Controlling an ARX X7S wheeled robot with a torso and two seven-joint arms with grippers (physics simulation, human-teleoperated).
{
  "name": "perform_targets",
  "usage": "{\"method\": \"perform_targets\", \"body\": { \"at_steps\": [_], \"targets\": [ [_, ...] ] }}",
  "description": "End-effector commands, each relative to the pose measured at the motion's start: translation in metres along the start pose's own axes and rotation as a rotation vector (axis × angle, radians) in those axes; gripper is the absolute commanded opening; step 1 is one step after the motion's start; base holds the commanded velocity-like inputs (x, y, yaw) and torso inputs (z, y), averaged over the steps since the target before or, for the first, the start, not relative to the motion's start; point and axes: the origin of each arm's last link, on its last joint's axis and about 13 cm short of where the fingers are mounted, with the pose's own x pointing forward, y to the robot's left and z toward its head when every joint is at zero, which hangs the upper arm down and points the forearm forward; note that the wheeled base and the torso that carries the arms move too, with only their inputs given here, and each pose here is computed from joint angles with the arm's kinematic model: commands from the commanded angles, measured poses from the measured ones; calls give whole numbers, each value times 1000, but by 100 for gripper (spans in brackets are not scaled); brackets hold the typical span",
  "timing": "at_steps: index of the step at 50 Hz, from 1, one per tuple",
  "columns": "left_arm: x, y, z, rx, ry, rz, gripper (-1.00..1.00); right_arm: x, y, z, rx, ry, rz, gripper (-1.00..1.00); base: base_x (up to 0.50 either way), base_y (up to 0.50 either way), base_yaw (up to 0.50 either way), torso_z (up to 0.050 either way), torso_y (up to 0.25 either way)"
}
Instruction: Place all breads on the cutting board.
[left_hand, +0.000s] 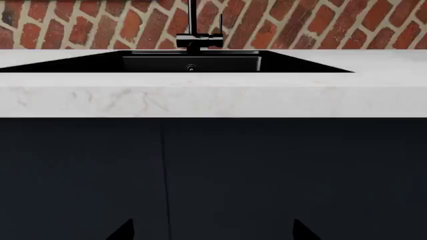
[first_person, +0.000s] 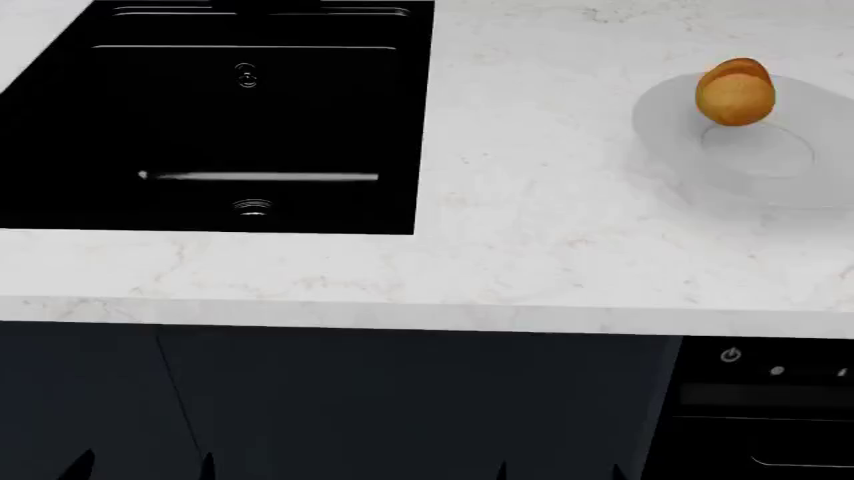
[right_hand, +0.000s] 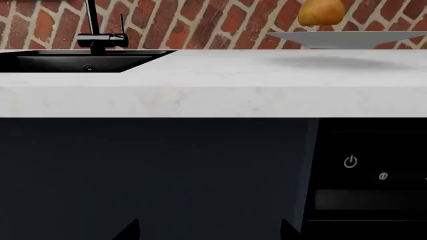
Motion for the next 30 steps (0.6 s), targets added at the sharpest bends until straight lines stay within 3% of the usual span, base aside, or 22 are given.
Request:
{"method": "perform_targets", "body": {
  "at_steps": [1, 12, 30],
  "targets": [
    [-1, 0, 0, 0, 0, 0, 100, 0, 0, 0, 0, 0, 0, 100, 0, 0, 0, 0, 0],
    [-3, 0, 1, -1, -29, -12, 100, 0, 0, 0, 4, 5, 0, 100, 0, 0, 0, 2, 0],
    [-2, 0, 1, 5, -32, -16, 100, 1, 0, -1, -6, 8, -7, 100, 0, 0, 0, 50, 0]
  ]
}}
